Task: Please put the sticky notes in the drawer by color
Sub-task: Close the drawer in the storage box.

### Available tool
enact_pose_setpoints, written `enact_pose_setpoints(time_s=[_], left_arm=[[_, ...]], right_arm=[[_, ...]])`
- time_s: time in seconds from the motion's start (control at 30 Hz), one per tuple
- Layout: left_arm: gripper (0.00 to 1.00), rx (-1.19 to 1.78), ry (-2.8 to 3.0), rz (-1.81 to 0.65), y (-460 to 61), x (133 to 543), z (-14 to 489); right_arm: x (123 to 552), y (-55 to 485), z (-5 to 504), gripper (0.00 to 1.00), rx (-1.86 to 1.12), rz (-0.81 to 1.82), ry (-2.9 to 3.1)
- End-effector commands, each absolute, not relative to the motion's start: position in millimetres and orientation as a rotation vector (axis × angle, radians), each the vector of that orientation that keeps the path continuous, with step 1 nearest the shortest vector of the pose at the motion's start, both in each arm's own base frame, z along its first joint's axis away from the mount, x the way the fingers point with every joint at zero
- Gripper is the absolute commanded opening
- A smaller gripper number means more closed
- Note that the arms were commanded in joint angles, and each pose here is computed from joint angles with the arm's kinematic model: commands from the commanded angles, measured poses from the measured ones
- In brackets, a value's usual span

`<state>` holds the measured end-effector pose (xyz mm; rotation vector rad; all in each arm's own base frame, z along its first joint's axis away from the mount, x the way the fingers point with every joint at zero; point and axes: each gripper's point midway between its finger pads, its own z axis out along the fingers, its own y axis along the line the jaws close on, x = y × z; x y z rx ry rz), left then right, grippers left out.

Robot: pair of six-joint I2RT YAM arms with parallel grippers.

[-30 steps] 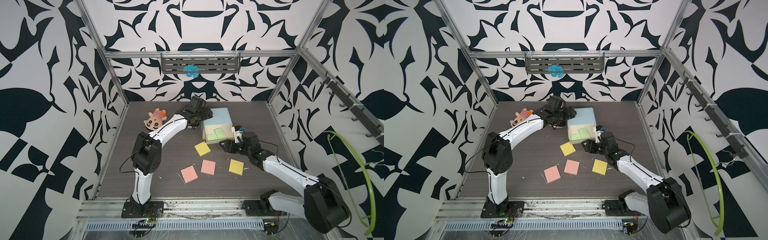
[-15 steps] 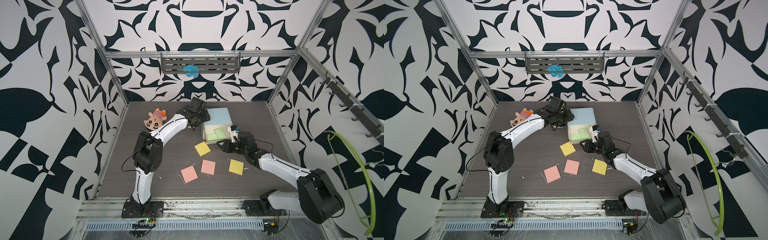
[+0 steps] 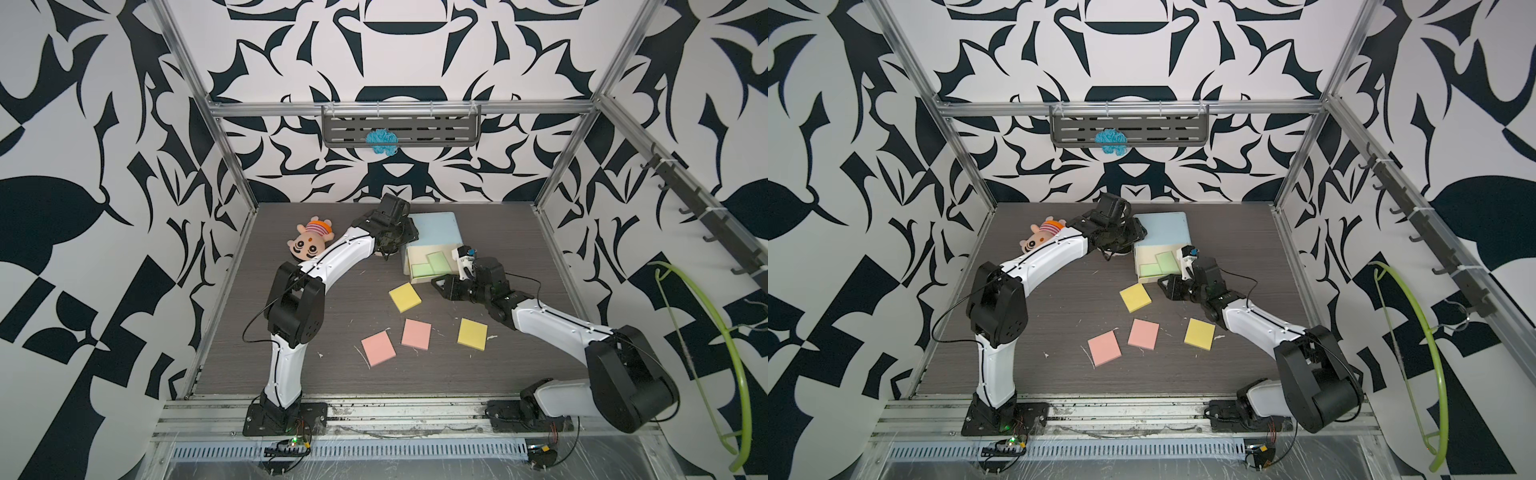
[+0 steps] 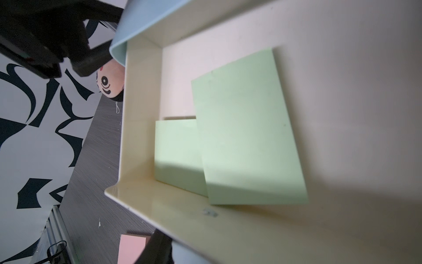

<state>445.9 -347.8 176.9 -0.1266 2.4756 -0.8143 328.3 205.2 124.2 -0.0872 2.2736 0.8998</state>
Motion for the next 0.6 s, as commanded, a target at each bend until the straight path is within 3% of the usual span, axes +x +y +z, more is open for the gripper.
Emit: enact_pose_setpoints(time_s=[0.0,0.3,0.57], left_arm=[[0.56,-0.114,2.598,-0.756,-345,432,138],[0.55,-0.123,2.614,-0.734,-344,432,131],[0.53,-0.136,2.628,-0.732,-344,431,127]], right_arm=[[357,211,173,0.36,-0.123,0.885,2.094],[355,213,193,0.34,-0.132,0.916,2.049],[358,215,196,0.23,-0.093,0.944,2.055]])
